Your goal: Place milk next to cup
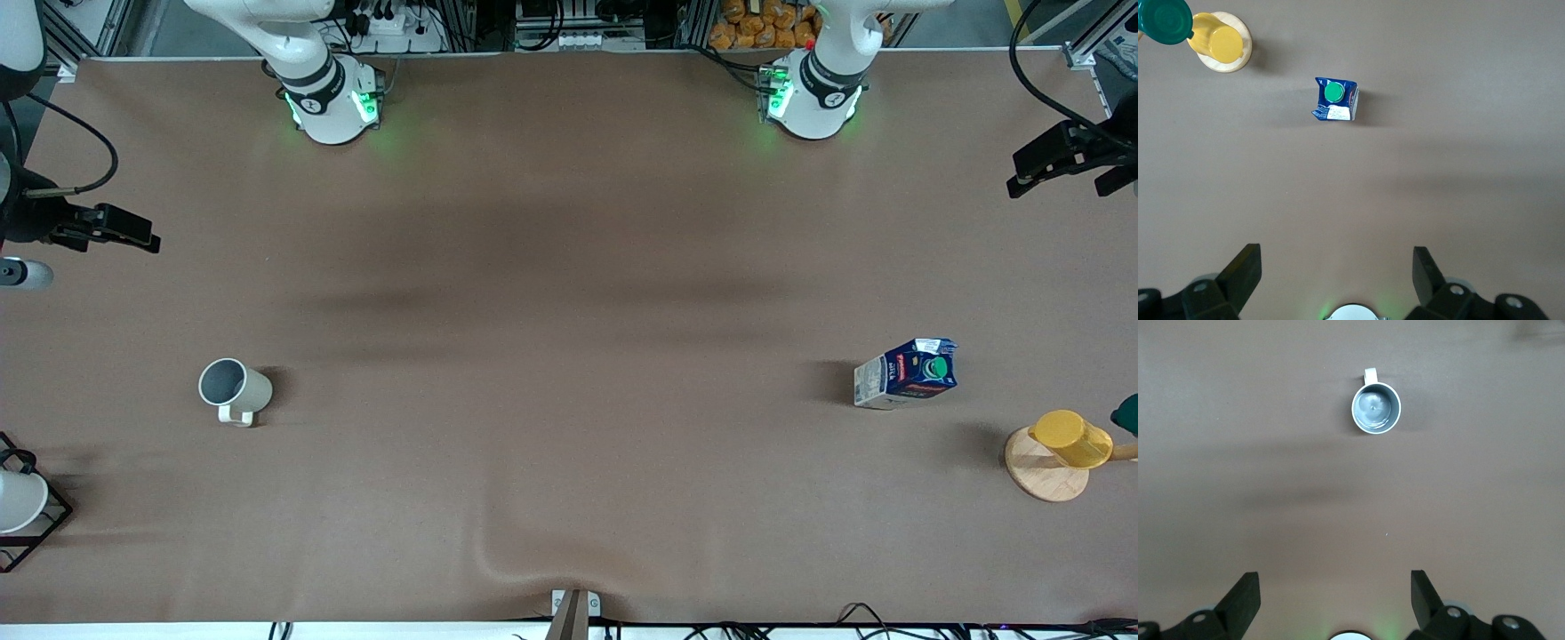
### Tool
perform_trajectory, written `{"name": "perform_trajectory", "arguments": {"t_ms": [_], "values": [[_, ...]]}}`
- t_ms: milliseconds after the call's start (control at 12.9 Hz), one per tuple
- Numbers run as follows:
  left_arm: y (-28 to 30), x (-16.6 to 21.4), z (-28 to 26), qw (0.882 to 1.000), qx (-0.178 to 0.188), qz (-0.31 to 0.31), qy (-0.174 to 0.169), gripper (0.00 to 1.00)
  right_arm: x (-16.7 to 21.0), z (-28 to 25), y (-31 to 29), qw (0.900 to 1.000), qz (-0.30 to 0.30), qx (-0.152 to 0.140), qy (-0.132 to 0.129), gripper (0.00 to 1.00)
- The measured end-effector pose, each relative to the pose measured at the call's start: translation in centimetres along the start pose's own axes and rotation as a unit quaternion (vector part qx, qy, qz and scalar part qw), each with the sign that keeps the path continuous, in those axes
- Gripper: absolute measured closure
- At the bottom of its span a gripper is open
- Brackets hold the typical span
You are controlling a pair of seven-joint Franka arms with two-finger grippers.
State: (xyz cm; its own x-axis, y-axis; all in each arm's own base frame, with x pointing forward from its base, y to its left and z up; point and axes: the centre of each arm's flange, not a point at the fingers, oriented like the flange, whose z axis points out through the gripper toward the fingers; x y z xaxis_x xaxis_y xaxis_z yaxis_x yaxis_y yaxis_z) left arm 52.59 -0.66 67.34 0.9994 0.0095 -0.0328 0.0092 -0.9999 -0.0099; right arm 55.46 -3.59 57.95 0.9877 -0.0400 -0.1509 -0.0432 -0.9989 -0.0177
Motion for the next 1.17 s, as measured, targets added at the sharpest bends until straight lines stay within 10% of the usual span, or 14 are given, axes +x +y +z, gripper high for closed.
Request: {"name": "perform_trajectory", "arguments": {"t_ms": [1166], "values": [[0.0, 0.0, 0.2, 0.999, -0.003, 0.035, -0.002, 0.00, 2.1, 3.4, 2.2, 0.999, 0.019, 0.003, -0.026, 0.00]]}}
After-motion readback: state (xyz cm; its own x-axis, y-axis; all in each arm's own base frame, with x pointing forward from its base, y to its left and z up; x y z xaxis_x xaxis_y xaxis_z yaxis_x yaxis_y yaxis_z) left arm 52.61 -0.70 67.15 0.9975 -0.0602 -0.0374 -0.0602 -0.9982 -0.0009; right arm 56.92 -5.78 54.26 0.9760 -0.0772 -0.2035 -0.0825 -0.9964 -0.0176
